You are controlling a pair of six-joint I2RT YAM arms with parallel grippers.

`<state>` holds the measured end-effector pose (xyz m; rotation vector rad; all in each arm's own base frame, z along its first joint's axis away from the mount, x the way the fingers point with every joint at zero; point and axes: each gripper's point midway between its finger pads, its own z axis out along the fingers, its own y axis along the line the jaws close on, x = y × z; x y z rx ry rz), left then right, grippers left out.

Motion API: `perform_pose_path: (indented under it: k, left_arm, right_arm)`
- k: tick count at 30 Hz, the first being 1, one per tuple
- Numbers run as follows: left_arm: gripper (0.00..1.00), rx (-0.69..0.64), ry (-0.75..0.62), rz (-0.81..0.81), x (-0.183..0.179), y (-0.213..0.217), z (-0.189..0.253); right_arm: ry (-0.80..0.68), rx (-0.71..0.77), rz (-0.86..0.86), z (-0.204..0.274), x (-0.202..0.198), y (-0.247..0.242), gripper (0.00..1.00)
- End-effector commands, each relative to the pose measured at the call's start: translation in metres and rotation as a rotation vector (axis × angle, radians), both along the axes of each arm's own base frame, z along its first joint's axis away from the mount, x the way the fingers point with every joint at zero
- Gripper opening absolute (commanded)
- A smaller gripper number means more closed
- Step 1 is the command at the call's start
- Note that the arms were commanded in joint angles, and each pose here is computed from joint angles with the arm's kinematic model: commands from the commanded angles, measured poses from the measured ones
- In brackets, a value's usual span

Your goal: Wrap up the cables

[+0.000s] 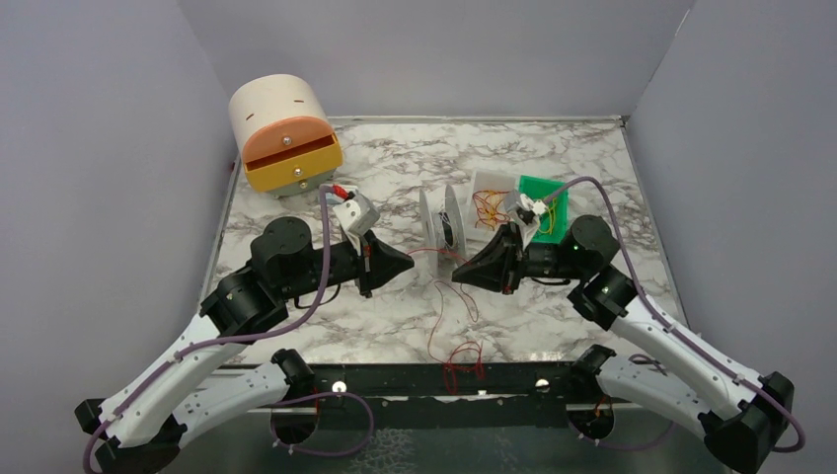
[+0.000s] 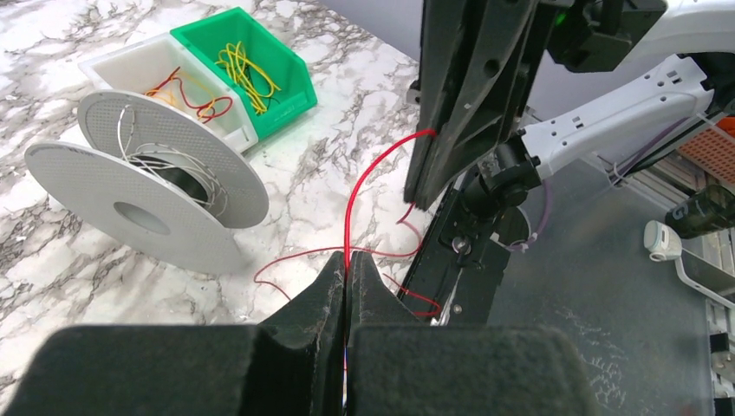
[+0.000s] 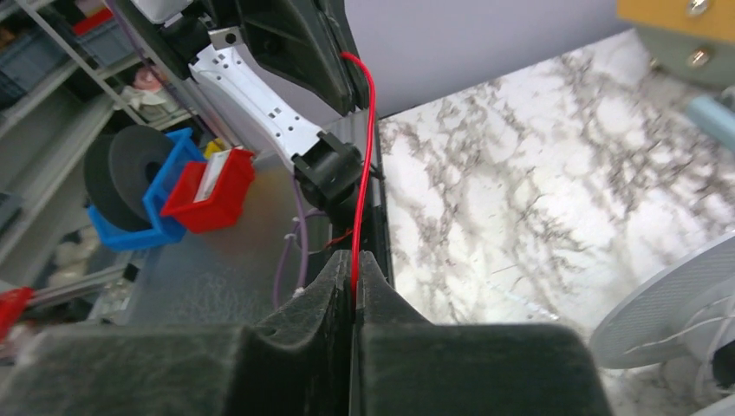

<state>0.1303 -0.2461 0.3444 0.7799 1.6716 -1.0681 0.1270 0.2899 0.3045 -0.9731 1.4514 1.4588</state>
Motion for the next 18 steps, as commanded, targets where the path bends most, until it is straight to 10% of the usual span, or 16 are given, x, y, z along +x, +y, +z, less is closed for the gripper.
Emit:
perform_pose_path:
  k: [1, 7, 18]
  left_arm:
    - [0.0, -0.023, -0.006, -0.008, -0.004, 0.001, 0.003]
    - [0.0, -0.018, 0.003, -0.01, -0.005, 0.001, -0.002]
    - [0.0, -0.081, 0.025, -0.067, -0.014, -0.008, 0.01]
  right_arm:
    - [-0.062, 0.026, -0.109, 0.01, 0.009, -0.008, 0.02]
    - [-0.09, 0.038, -0.193, 0.02, 0.013, -0.02, 0.03]
    - [-0.022, 0.082, -0.089, 0.01, 0.0, -0.01, 0.42]
